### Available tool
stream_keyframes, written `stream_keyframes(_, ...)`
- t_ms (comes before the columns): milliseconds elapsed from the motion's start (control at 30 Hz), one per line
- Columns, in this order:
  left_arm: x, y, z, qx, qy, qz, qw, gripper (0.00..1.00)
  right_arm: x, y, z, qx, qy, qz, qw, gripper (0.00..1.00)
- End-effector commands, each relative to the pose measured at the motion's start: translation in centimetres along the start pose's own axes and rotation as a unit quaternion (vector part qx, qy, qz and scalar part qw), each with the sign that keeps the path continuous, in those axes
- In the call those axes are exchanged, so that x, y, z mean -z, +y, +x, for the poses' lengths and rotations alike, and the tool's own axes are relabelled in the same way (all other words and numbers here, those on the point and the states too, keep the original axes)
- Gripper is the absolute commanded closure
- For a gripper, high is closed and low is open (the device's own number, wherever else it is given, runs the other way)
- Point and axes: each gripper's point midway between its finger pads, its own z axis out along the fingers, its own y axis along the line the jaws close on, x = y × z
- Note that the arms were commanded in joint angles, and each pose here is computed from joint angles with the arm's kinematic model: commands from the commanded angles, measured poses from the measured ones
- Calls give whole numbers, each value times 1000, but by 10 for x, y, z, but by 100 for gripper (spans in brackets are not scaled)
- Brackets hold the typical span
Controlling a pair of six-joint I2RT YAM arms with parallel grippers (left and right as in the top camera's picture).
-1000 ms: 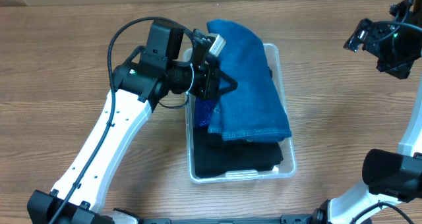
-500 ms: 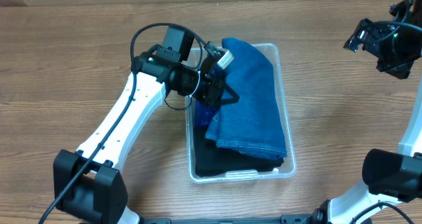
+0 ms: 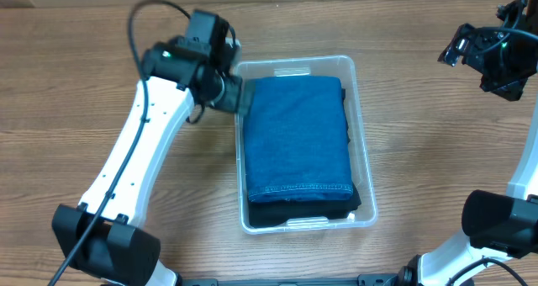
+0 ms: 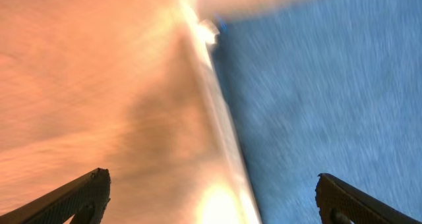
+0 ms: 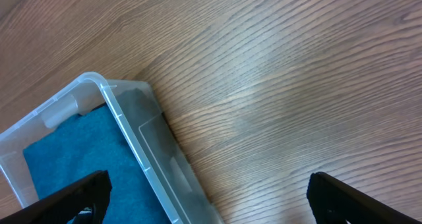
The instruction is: Pack container
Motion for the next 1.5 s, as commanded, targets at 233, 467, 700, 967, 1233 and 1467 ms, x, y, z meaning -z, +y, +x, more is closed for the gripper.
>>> stream_keyframes(233,-17,-106,2,-82,11,76,994,96,8,0,-1,0,-13,0,1000,0)
stream_keyframes(467,-118,-144,86,-105,222,86,966,62,8,0,0,-1,-12,0,1000,0)
stream_keyframes(700,27,-104,0,-90,-7,70,993,11,8,0,-2,0,-15,0,1000,0)
stream_keyframes(967,159,108,-14,156,-187,-110,964,0,2,64,-15,146,-70,-37,986,0)
stream_keyframes(1233,209,121,78,147,-242,-121,951,0,102,50,29,138,-161,-47,976,0)
stream_keyframes(1467,163,92,199,178,-341,-114,916,0,90,7,138,164,-254,-58,952,0)
